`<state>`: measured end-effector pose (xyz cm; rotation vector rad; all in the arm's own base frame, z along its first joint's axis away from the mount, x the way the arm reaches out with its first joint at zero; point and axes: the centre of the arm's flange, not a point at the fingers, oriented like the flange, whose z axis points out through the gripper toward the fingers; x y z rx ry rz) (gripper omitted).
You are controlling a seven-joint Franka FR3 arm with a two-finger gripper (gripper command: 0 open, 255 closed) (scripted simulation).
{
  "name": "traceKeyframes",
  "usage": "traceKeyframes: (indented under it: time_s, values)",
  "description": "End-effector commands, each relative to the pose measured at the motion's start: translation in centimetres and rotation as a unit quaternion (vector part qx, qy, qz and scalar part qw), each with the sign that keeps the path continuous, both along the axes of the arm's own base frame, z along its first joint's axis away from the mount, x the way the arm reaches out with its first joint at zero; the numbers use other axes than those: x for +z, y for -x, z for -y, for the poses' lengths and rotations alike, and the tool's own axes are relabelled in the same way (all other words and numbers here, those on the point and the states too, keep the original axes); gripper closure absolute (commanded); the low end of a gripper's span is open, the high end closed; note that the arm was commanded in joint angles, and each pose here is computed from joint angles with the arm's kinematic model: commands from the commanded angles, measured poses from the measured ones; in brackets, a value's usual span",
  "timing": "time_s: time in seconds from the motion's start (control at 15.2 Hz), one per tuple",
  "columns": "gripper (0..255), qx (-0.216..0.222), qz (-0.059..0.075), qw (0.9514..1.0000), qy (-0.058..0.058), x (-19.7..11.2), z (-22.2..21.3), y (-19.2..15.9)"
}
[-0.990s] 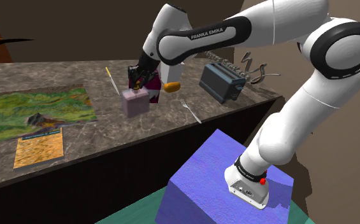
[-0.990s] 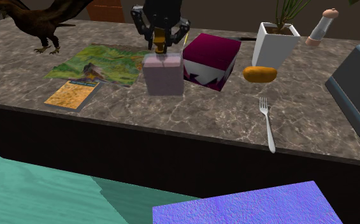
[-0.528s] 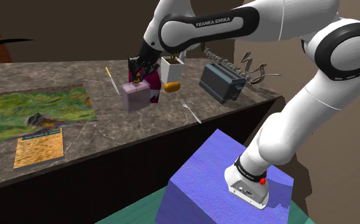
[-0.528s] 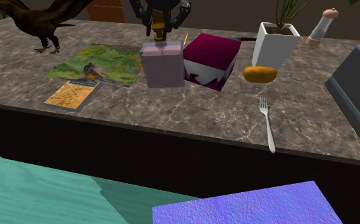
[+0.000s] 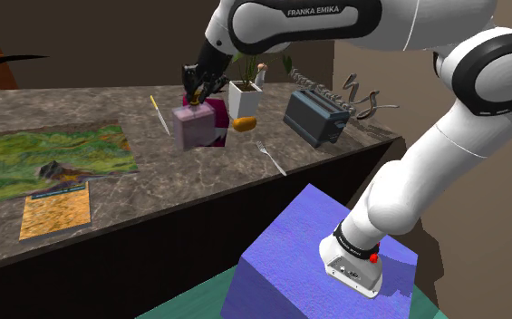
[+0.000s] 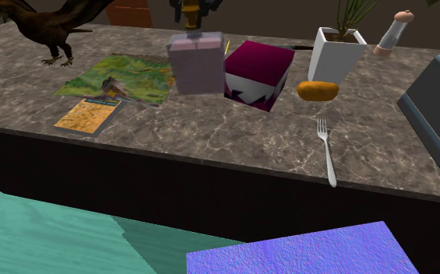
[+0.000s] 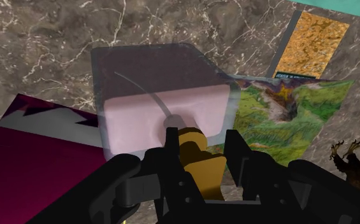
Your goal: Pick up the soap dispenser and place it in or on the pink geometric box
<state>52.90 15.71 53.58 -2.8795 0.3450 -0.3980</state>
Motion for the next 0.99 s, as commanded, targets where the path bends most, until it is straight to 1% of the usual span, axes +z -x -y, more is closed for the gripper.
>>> traceKeyframes:
  time_s: [0.0,0.59,0.92]
  values:
    - [255,0.0,0.0,1.0,0.0,1.1,0.1,0.1]
    - [255,0.0,0.0,1.0,0.0,5.8,0.1,0.1]
    - [255,0.0,0.0,1.0,0.0,7.1,5.1,-4.0]
